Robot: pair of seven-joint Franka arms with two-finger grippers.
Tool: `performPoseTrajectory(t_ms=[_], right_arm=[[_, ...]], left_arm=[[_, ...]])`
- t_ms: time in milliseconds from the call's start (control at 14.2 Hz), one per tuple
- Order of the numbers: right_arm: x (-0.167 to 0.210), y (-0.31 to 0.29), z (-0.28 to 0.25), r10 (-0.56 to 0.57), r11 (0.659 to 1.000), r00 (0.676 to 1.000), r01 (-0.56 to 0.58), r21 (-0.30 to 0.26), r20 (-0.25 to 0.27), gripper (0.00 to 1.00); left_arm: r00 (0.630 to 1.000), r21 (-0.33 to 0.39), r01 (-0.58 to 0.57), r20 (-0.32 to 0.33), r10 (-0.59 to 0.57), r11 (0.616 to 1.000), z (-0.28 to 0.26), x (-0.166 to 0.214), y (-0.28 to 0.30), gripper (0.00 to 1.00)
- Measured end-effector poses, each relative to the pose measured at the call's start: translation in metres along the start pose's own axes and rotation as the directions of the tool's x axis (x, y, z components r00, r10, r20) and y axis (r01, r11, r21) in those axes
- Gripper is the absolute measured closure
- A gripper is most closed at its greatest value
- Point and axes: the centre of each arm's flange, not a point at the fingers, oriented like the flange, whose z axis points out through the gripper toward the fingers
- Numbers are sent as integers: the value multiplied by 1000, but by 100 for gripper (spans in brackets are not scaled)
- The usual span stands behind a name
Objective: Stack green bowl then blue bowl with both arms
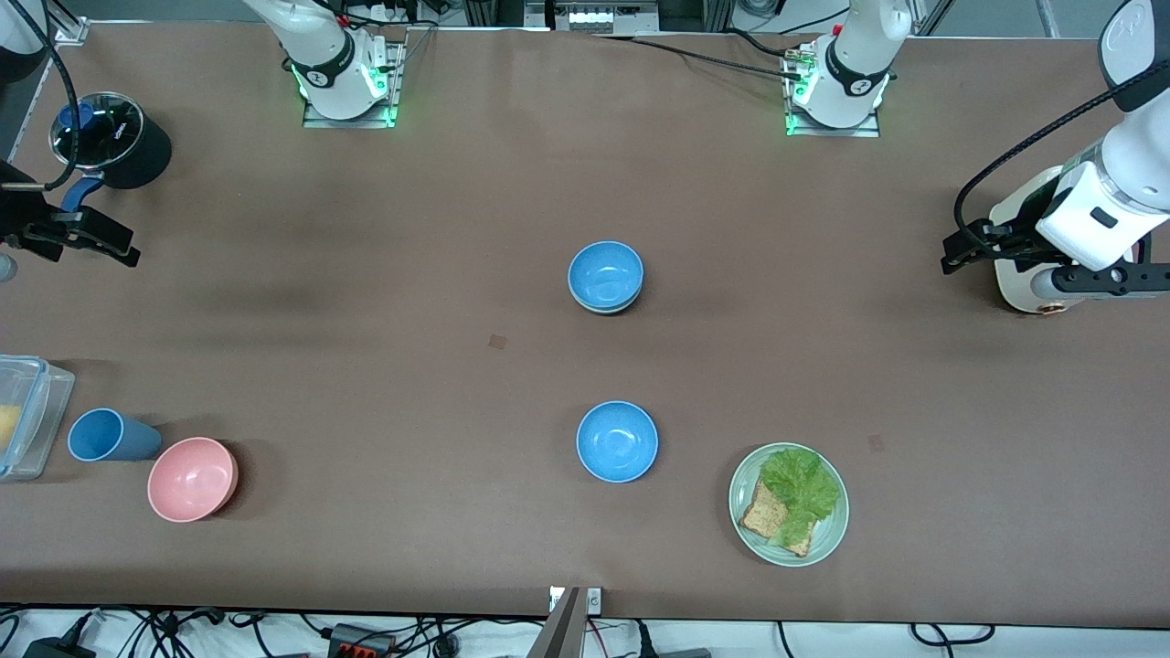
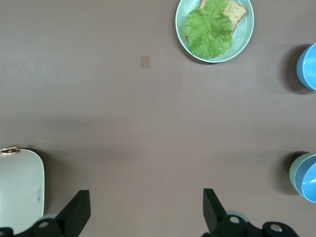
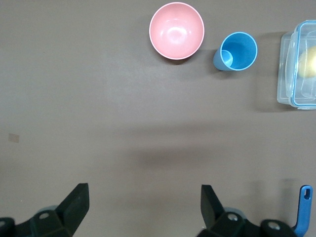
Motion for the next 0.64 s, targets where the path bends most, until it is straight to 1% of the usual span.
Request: performPoseTrajectory(t_ms=[636], right_arm=[[0,0,0,0,1000,1000,0,0,0,0]], left_arm=[[999,0,-9,31,9,1000,-7,-3,4,0]])
